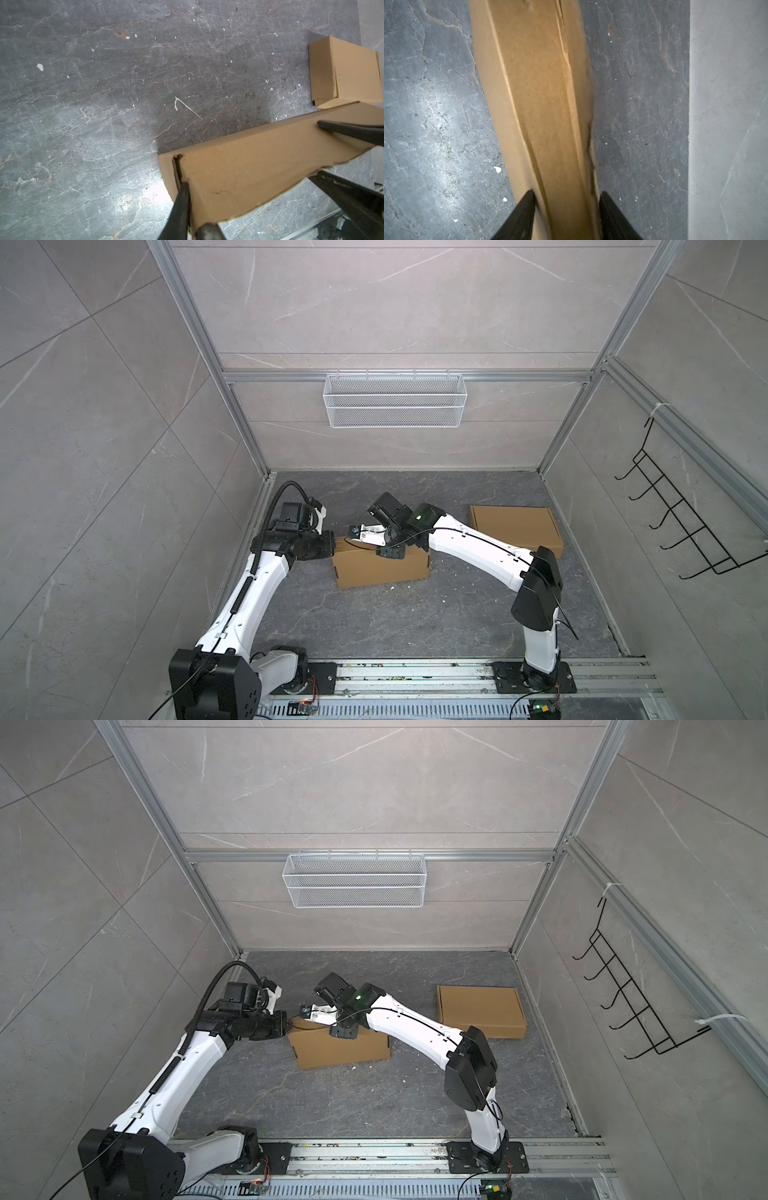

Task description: Fold the paper box

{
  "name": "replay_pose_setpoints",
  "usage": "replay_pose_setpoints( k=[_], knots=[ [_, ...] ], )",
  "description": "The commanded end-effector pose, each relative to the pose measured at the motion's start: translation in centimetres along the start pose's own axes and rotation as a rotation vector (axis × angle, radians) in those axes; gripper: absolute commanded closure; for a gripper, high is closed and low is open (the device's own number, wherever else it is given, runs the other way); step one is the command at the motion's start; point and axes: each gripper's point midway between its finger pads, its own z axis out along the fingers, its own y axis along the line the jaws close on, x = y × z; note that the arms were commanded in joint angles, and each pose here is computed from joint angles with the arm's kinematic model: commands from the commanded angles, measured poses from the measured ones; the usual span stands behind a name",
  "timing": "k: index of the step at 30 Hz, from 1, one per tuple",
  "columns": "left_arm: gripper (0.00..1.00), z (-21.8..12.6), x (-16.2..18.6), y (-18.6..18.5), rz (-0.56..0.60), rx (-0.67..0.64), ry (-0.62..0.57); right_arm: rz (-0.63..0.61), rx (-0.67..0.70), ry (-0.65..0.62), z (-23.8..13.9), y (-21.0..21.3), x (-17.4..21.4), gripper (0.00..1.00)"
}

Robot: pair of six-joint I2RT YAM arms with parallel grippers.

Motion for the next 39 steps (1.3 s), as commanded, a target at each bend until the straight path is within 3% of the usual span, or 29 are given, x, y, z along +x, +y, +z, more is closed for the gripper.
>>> replay_pose_setpoints(
  k=[1, 13, 21, 31, 39],
  knots=[
    [0.83, -0.9, 2.4, -1.4, 0.000, 0.066, 0.075, 0.025, -0.006, 0.041, 0.9, 0.6, 1.1, 0.51],
    [0.63, -3.7, 1.5, -3.2, 0.030, 0.126, 0.018, 0.025, 0.009, 0.065, 1.1, 0.5, 1.7, 0.51],
    [0.58, -5.1, 0.9, -3.4, 0.054, 0.119, -0.005, 0.026, 0.011, 0.069, 1.2, 0.5, 1.9, 0.51],
    [0.53, -5.7, -2.7, -3.4, -0.068, 0.185, -0.099, 0.031, 0.016, 0.067, 0.9, 0.5, 1.9, 0.52],
    [0.26, -3.5, -3.6, -2.2, -0.191, 0.198, -0.116, 0.047, 0.015, 0.072, 0.9, 0.7, 2.1, 0.53]
  ],
)
